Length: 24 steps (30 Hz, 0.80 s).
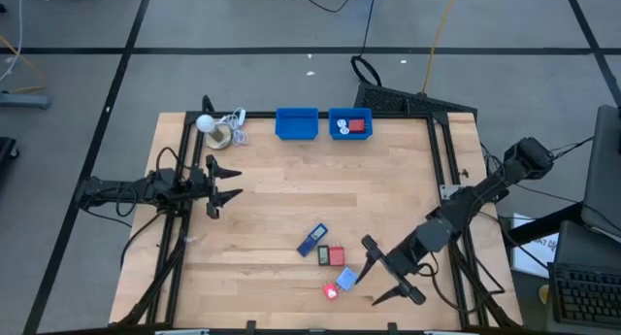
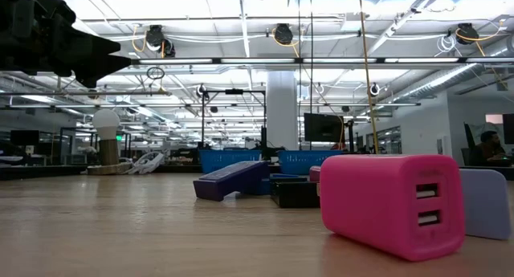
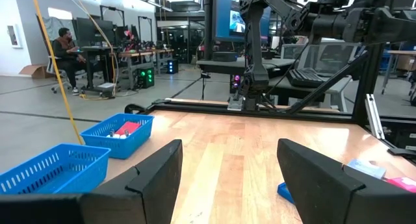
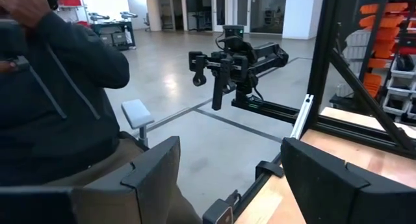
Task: Pick & Place Office items
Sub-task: Put the red charger adapter into the right blue bin
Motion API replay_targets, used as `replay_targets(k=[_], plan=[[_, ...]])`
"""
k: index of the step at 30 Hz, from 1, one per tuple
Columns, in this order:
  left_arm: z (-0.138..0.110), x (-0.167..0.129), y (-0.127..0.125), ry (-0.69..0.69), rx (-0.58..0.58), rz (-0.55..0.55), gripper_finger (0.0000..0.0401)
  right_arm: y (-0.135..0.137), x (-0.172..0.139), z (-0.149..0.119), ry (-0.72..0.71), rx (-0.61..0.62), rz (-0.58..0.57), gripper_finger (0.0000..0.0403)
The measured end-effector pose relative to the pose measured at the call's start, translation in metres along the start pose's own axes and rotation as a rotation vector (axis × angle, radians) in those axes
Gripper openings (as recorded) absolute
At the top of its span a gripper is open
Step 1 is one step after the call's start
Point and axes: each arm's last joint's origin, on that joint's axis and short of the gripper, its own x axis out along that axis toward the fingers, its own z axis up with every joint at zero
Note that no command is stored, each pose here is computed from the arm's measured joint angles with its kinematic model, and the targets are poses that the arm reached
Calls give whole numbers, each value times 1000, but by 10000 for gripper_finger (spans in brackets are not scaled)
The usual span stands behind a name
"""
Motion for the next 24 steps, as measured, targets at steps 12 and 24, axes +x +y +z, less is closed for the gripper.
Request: replay_targets(k=[12, 24], plan=[[0, 0, 0, 0, 0, 0, 255, 1, 0, 0, 0, 37, 3, 254], [0, 0, 0, 0, 0, 0, 255, 5, 15, -7, -85, 7, 27, 254]])
